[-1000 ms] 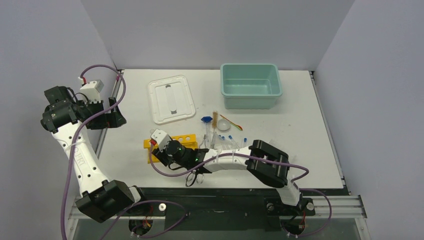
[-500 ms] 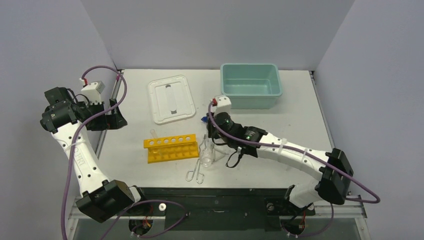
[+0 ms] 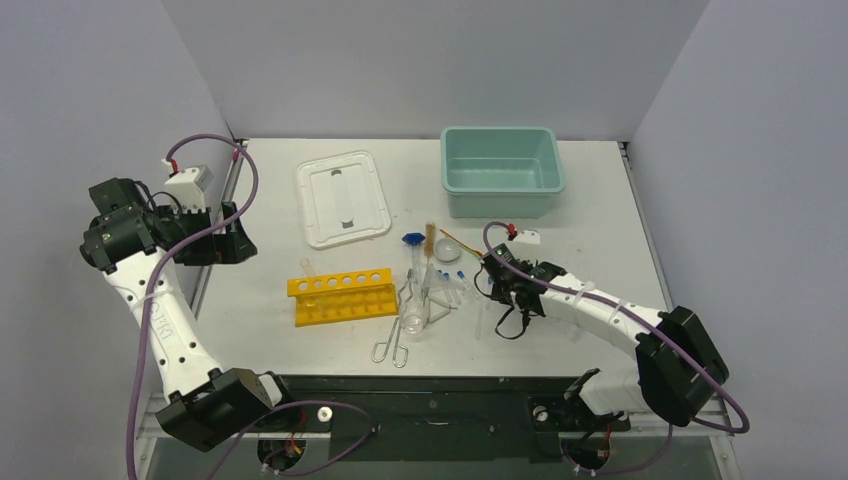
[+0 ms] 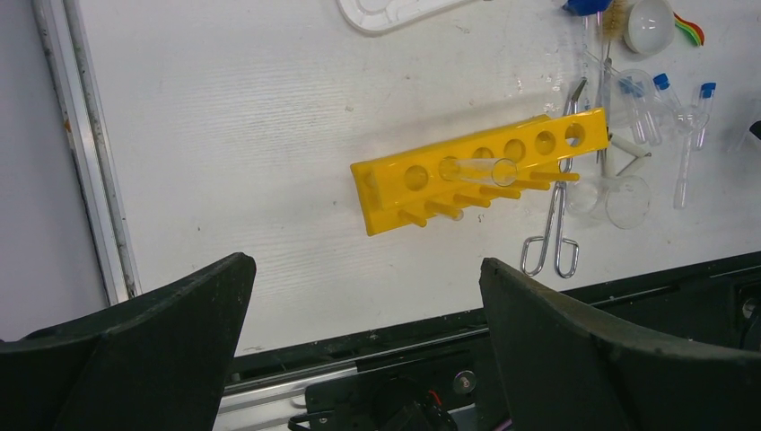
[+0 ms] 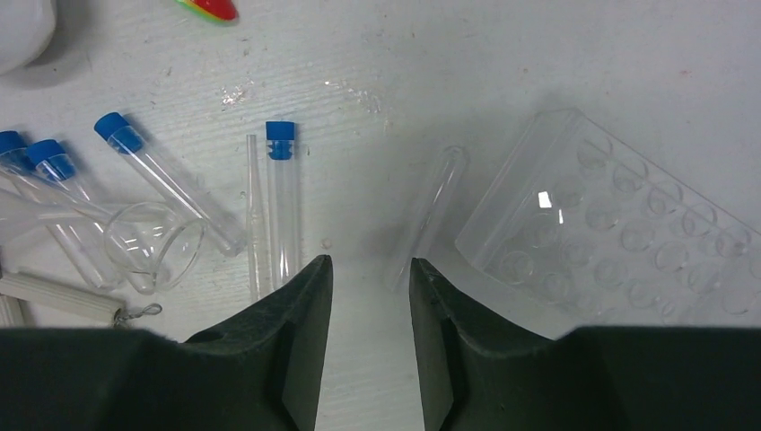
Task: Organize the chemistry lab equipment
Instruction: Pick up the test tube at the center of the board.
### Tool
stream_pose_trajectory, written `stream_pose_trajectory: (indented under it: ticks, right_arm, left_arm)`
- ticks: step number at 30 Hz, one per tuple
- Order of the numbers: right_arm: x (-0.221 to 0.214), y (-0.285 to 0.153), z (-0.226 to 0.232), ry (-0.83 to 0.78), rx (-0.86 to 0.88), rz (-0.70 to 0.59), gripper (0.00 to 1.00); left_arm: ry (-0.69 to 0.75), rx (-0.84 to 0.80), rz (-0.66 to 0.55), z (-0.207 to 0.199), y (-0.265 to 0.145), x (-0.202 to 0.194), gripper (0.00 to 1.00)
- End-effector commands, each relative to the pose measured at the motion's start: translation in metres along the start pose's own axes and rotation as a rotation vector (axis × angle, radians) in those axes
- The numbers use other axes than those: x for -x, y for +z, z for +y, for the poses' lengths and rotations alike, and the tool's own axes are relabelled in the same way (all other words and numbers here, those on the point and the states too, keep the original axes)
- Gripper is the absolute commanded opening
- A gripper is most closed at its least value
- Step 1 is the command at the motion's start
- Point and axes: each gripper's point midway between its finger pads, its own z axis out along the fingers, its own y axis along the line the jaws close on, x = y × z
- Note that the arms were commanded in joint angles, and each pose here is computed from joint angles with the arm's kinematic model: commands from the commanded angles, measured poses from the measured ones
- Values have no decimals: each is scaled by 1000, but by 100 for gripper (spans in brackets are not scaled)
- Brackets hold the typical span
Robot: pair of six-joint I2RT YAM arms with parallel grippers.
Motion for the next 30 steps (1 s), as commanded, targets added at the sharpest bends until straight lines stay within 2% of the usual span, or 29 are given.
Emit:
stream_pose_trajectory:
  ticks: [1,15,23,28,30]
  right_arm:
    - [4,9,-6,64,-48,-9,35]
    - [-6,31,-30,101,-120,33,39]
    - [-8,46,-21,110,-113,53,40]
    - [-7,54,-15,116,-113,54,36]
    - [-7,55,-13,124,-107,52,31]
  left_arm:
    - [42,-9,-37,-5,-8,6,97]
    - [45,-9,-29,0,-3,7,97]
    - [52,4,-25,3,-3,6,97]
    - [61,18,-28,4,-6,7,97]
    - [63,18,-27,4,-6,7,97]
